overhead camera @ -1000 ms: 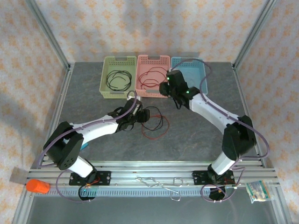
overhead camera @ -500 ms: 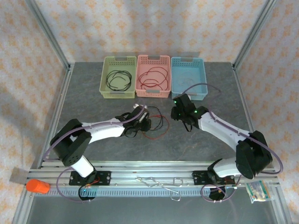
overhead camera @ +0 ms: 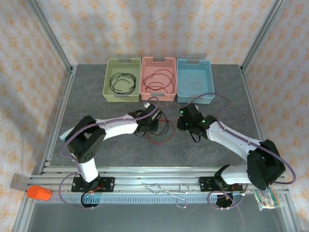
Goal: Untangle the cables
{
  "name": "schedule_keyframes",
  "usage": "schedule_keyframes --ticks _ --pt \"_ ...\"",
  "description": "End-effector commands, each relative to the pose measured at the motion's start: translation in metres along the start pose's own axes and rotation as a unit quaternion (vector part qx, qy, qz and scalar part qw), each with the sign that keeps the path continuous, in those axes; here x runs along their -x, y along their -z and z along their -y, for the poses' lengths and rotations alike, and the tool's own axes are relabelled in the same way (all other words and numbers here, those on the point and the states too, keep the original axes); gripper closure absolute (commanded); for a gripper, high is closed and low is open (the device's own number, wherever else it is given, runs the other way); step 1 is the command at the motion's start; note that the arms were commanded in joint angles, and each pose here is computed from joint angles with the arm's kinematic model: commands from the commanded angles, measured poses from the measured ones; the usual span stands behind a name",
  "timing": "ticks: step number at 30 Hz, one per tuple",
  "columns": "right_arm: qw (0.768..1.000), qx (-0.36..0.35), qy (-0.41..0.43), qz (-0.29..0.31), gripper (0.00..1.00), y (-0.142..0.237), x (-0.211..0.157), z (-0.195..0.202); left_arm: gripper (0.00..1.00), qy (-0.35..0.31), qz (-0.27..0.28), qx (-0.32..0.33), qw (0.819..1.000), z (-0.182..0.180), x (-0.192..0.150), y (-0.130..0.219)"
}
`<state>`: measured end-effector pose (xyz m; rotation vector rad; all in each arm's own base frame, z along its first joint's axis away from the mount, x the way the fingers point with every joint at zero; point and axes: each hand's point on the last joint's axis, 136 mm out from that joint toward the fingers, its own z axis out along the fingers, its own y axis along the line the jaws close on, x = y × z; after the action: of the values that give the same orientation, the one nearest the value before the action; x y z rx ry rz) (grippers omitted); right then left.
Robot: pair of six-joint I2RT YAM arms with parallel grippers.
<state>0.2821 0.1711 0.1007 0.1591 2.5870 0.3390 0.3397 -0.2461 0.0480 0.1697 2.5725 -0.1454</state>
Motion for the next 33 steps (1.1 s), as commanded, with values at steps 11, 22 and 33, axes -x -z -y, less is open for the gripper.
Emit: schedule_keyframes --ticks 11,22,33 --pt "0.999 0.046 0.010 0.020 0.68 0.013 0.012 -0.021 0.49 0.064 0.020 0.072 0.995 -0.036 0.015 -0.003" --pt "0.989 0.146 0.027 0.029 0.69 0.030 0.013 -0.055 0.48 0.084 0.011 0.045 0.995 -0.042 0.023 -0.023" --pt "0.990 0.138 0.025 0.035 0.70 0.032 0.017 -0.053 0.56 0.081 -0.007 0.061 0.995 -0.049 0.014 -0.040"
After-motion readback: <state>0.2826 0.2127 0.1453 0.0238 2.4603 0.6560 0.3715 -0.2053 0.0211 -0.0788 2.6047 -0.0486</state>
